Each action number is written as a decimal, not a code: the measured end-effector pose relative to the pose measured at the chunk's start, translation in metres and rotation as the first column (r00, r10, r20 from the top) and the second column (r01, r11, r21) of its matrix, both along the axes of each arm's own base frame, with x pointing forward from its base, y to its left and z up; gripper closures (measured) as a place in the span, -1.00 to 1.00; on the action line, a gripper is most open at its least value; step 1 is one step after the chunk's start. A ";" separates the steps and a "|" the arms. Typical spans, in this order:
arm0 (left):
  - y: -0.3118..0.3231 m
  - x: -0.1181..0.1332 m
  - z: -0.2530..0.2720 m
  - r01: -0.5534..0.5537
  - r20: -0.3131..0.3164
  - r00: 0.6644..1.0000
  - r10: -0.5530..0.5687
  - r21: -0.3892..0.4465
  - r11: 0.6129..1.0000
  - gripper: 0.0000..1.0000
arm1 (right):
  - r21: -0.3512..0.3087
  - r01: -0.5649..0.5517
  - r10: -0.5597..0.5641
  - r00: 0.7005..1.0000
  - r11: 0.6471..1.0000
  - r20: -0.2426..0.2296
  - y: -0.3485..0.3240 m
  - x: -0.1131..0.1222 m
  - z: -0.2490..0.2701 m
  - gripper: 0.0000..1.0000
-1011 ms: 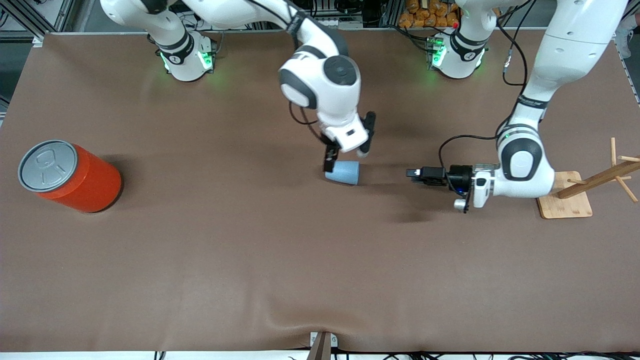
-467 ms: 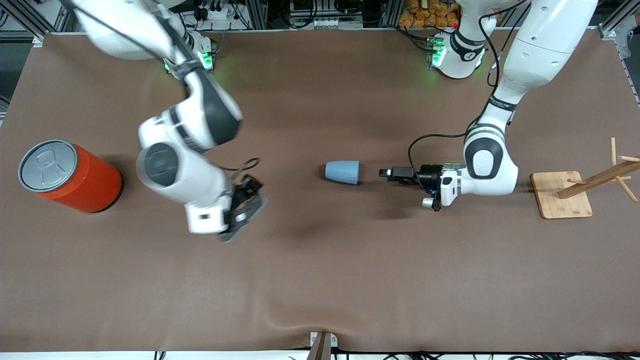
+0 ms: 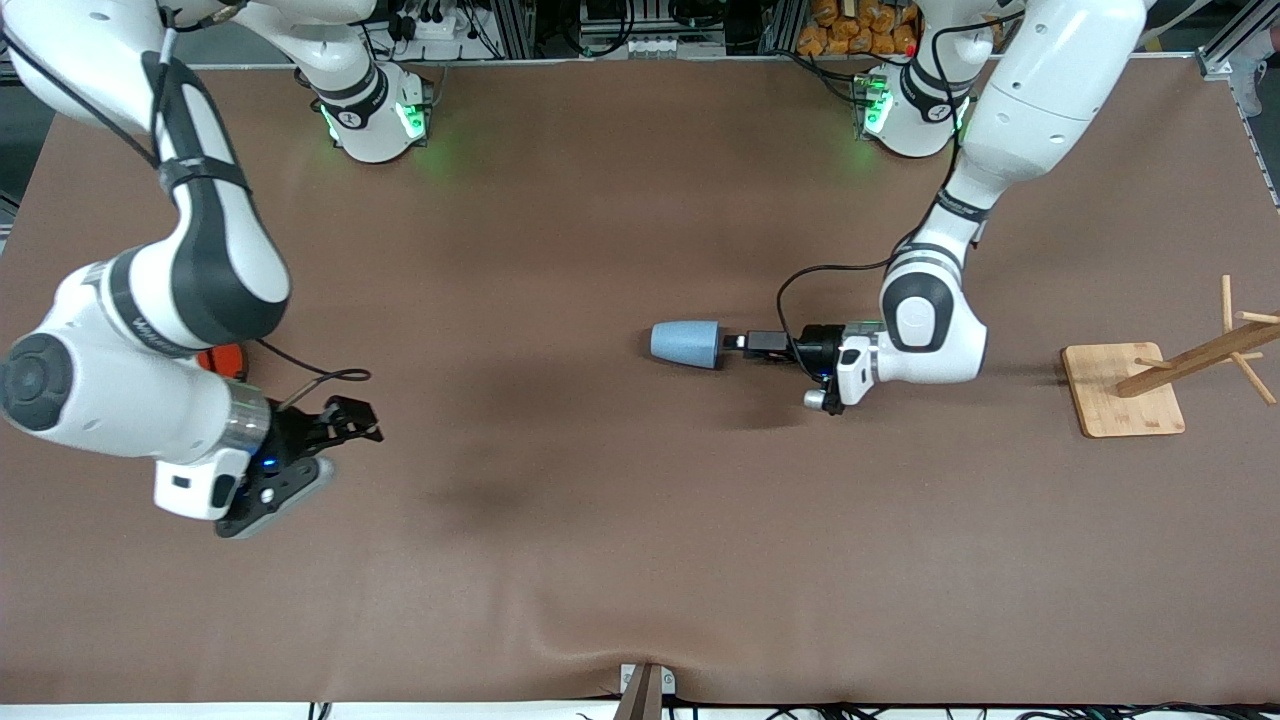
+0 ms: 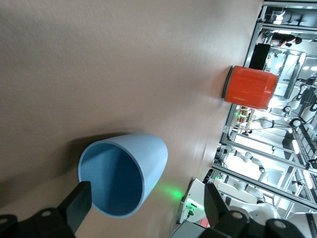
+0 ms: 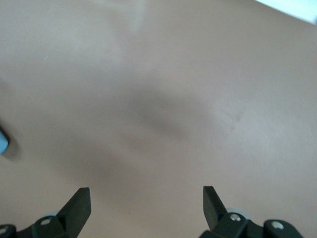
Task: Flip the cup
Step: 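Grasp the cup sideways with the left gripper while the right arm retracts, then carry the cup toward the wooden stand and stand it upright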
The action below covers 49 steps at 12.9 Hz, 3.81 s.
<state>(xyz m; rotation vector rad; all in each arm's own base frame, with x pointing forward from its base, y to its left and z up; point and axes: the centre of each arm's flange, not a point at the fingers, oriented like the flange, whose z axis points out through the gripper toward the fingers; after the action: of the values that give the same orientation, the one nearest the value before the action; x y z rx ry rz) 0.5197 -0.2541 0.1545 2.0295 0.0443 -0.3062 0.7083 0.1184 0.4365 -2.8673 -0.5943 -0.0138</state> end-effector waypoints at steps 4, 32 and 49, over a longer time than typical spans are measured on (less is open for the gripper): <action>-0.014 -0.007 -0.005 0.004 -0.004 1.000 -0.004 0.009 1.000 -1.00 | -0.091 0.380 -0.386 0.921 0.920 -0.054 -0.008 -0.036 0.090 -1.00; 0.222 0.120 0.148 -0.079 0.267 0.949 -0.166 0.715 0.695 0.83 | -0.161 0.504 -0.503 0.863 0.849 0.049 -0.095 -0.168 0.214 -1.00; 0.210 0.153 0.261 -0.069 0.205 0.956 -0.209 0.850 0.522 -1.00 | -0.162 0.507 -0.507 0.861 0.846 0.046 -0.101 -0.168 0.214 -1.00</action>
<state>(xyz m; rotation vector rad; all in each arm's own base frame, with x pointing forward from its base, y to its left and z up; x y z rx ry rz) 0.6729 -0.0444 0.4151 3.0780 -0.0928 -0.0049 0.5406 0.0177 0.6500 -3.0979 0.1945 -0.0511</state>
